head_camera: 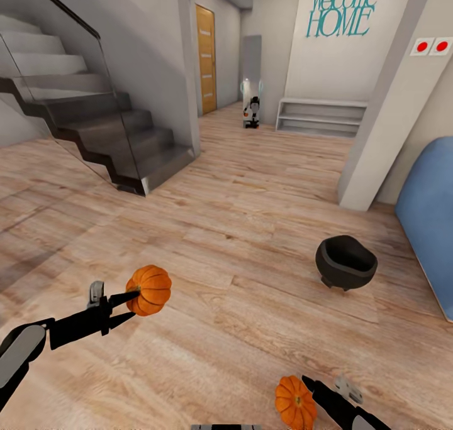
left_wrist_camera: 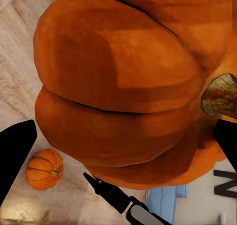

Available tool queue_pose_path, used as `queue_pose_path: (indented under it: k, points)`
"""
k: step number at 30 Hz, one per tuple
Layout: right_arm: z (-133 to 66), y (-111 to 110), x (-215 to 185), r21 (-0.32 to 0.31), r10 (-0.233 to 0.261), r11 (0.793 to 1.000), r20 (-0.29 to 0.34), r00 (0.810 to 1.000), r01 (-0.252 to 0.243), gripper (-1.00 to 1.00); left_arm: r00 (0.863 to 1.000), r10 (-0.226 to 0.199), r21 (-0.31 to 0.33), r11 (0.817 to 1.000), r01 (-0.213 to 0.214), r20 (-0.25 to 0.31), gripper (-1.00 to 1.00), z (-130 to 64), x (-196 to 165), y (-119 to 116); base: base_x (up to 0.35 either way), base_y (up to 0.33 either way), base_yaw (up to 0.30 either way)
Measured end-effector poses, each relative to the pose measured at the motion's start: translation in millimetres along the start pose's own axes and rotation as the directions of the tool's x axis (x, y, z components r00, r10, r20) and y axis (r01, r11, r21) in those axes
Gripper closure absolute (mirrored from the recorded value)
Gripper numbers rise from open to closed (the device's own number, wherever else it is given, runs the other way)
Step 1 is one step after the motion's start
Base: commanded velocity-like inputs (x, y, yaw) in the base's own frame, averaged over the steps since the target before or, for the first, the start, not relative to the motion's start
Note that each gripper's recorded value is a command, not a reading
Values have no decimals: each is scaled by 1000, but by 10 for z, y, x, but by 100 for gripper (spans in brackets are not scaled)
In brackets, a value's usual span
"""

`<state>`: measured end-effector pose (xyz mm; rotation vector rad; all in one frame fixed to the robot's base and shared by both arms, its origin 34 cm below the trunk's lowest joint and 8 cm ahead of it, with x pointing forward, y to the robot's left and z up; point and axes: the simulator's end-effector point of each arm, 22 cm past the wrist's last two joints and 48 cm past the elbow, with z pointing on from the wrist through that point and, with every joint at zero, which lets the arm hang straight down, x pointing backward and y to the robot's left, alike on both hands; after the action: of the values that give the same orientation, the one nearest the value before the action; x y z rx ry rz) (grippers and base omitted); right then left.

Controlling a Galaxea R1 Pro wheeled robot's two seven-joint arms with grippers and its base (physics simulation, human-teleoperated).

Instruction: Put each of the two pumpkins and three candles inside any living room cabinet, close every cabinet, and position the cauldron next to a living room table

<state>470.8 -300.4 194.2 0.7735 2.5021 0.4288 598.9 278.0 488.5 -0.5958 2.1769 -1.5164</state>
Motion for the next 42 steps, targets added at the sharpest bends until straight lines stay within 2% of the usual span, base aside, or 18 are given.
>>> queue_pose_path:
  k: [5,14,32,38,42]
  points:
    - [78,-60,62,-1,0,1000,0,1000,0,-100,1000,-1,1,1000,1,0,100,14,40,109,0,0,0]
    - [129,-126,182,-13,11,1000,-26,1000,-11,-100,999,-30,-20,999,30,-11,100,68,71,303,0,0,0]
    - [218,-406,480,39,27,999,-86,996,-24,-100,996,-87,-62,994,85,-31,100,164,150,680,0,0,0]
    - [256,-419,554,30,32,999,-100,994,-29,-100,994,-106,-76,992,103,-38,100,195,183,805,0,0,0]
    - [275,-351,608,-15,35,999,-112,993,-37,-100,992,-119,-86,990,115,-42,100,212,205,889,0,0,0]
